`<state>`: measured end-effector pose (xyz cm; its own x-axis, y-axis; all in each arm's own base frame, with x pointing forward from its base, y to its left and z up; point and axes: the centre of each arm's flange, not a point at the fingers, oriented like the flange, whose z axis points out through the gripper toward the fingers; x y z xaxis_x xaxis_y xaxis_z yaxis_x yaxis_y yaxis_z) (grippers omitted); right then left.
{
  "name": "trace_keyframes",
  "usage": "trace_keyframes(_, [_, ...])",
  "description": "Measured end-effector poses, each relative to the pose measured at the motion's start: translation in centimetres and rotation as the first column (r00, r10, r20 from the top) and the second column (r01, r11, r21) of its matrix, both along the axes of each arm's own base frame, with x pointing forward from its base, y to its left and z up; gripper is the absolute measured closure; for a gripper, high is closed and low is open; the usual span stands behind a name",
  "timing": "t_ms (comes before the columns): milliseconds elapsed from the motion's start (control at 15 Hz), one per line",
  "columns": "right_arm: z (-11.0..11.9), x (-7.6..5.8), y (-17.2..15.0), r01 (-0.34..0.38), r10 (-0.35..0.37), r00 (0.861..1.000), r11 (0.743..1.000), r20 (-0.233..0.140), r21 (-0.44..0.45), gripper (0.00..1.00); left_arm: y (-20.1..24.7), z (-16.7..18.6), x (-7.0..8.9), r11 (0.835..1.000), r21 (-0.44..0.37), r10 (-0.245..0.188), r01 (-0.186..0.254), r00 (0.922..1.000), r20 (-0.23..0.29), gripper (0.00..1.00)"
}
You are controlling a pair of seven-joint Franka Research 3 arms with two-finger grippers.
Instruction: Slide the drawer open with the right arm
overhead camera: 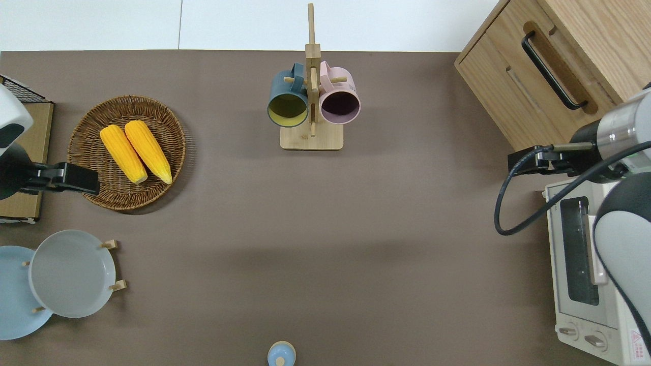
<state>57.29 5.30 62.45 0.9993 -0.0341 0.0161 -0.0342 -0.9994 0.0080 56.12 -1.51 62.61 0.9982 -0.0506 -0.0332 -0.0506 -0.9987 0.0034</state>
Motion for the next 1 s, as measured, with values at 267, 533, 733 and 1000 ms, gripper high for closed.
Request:
trace_keyframes(267, [0.14, -0.02, 0.22, -0.006, 0.006, 1.000, 1.000, 0.003, 0.001, 0.01, 0.00, 0.00, 0.00, 1.000, 0.000, 0.000, 0.000, 1.0000, 0.000, 0.00])
trace_keyframes(533, [0.21, -0.08, 0.79, -0.016, 0.016, 1.000, 1.000, 0.004, 0.001, 0.01, 0.00, 0.00, 0.00, 1.000, 0.000, 0.000, 0.000, 1.0000, 0.000, 0.00])
trace_keyframes(733, [0.21, -0.09, 0.90, -0.018, 0.018, 1.000, 1.000, 0.004, 0.001, 0.01, 0.00, 0.00, 0.00, 1.000, 0.000, 0.000, 0.000, 1.0000, 0.000, 0.00])
trace_keyframes(1000, [0.46, -0.04, 0.62, -0.017, 0.018, 1.000, 1.000, 0.012, -0.022, 0.01, 0.00, 0.00, 0.00, 1.000, 0.000, 0.000, 0.000, 1.0000, 0.000, 0.00])
